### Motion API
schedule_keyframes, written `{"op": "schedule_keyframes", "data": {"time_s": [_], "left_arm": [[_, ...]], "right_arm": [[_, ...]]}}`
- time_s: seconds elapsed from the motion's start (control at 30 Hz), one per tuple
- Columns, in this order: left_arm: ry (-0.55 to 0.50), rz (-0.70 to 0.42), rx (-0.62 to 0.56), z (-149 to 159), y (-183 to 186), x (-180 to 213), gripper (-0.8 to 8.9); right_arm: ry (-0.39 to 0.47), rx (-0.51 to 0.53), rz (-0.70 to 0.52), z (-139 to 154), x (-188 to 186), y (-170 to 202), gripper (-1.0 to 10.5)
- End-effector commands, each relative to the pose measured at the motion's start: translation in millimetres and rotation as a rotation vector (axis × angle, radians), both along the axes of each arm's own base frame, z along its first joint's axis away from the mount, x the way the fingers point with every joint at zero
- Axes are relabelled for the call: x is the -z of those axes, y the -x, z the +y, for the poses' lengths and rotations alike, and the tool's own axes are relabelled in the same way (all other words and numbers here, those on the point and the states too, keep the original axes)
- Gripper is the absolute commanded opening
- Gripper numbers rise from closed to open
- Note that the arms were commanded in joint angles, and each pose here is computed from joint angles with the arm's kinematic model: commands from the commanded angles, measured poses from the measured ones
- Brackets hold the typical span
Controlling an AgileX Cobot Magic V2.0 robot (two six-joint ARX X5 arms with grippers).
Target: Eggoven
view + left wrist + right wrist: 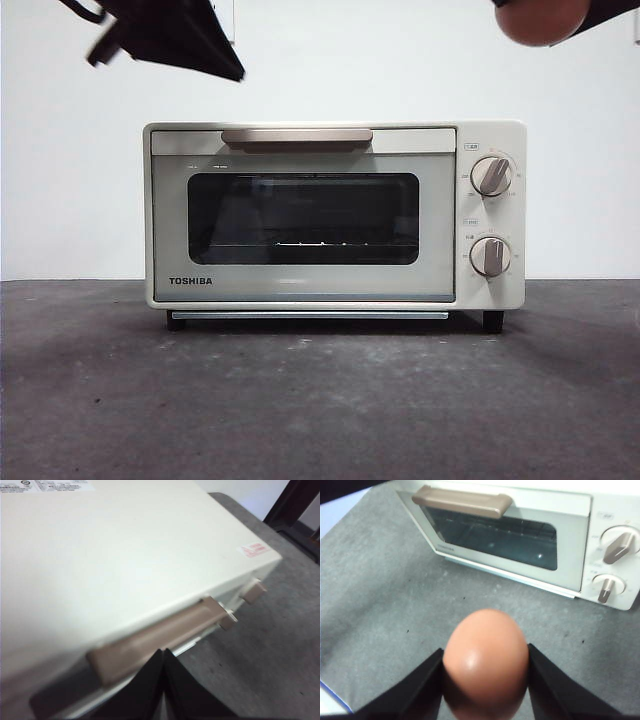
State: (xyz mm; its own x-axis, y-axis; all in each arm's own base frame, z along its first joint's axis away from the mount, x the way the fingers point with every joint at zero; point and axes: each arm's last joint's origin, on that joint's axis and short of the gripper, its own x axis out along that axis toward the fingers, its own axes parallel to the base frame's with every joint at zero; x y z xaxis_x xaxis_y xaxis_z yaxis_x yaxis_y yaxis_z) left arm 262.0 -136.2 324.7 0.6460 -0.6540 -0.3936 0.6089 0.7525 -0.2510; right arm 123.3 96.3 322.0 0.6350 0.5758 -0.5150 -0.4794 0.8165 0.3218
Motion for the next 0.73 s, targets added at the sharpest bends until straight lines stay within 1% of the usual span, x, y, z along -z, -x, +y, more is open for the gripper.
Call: {"op": "schedule_keyframes", "data": {"time_s": [0.03,0.2,0.37,0.43,0.57,0.73], "left_arm": [[-0.027,-0.024,0.008,-12.1,-14.6,-0.4,0.07],[-0.057,-0.011,0.018,-24.4,-30.0,8.1,0.07],[-0.09,0.007,0.017,-30.3,-36.6,19.3,0.07],[-0.119,0.002,-0.001,-32.2,-38.3,23.0,0.07],[-0.133,0.019,0.0,-34.7,-42.0,30.5,0.07],[-0.164,0.069,0.03,-42.4,-37.4,38.4,0.07]], "right_arm": [[-0.008,-0.015,-0.034,0.2,-7.0,2.1,0.0],[-0.004,-0.016,-0.03,-0.8,-6.9,3.4,0.0],[0.007,-0.022,-0.04,-0.8,-6.8,3.3,0.0],[0.008,-0.023,-0.04,-0.9,-6.8,3.3,0.0],[0.009,-0.023,-0.04,-0.9,-6.7,3.4,0.0],[0.008,-0.024,-0.041,-0.8,-6.8,3.3,0.0]]}}
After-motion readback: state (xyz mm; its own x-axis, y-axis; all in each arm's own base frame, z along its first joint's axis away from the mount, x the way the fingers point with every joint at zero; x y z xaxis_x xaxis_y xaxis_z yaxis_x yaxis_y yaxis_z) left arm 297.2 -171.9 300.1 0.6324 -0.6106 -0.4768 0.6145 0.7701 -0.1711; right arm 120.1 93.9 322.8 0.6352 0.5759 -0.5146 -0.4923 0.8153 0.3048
